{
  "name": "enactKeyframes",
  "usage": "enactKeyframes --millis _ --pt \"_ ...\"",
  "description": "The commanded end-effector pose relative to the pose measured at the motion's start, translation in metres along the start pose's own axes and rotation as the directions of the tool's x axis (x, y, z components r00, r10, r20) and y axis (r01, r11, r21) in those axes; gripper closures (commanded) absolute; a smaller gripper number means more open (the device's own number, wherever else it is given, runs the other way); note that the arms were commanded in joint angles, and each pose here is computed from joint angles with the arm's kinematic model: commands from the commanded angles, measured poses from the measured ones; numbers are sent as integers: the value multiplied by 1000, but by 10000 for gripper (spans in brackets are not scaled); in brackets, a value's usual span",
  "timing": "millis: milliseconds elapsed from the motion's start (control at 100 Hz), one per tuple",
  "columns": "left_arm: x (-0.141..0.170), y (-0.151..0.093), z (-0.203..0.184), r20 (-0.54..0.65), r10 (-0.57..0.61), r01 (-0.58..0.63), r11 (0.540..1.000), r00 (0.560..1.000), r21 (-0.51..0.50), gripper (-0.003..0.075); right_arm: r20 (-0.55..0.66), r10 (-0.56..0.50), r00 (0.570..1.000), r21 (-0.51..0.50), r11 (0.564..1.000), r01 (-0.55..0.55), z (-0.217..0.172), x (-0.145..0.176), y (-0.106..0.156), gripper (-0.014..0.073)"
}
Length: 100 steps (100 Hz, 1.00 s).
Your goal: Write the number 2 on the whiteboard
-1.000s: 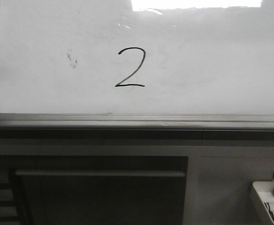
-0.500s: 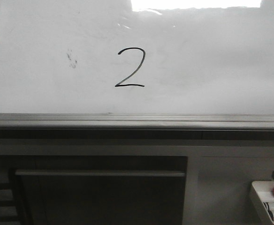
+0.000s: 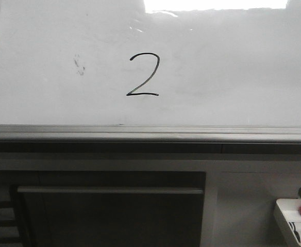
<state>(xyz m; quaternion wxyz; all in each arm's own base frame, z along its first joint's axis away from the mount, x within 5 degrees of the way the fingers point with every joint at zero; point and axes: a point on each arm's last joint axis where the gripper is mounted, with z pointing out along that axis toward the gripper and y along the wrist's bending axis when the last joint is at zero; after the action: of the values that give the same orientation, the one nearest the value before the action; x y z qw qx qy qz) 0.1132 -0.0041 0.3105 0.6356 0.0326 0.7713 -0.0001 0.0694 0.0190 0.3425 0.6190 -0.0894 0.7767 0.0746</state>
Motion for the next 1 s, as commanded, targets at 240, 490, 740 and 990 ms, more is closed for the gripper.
enactKeyframes --millis 240,490,740,990 --pt "42 2 -6 177 -165 172 985 970 -21 738 219 -35 975 49 998 25 -23 -4 0 667" --pt "81 0 -1 60 -169 171 985 984 -36 738 217 -35 976 49 998 25 -23 -4 0 667" --pt "108 -2 -21 199 -163 170 985 966 -15 738 217 -35 976 49 998 25 -23 -4 0 667" --pt "116 -5 -36 268 -35 38 999 963 -6 738 217 -35 976 49 998 25 -23 -4 0 667"
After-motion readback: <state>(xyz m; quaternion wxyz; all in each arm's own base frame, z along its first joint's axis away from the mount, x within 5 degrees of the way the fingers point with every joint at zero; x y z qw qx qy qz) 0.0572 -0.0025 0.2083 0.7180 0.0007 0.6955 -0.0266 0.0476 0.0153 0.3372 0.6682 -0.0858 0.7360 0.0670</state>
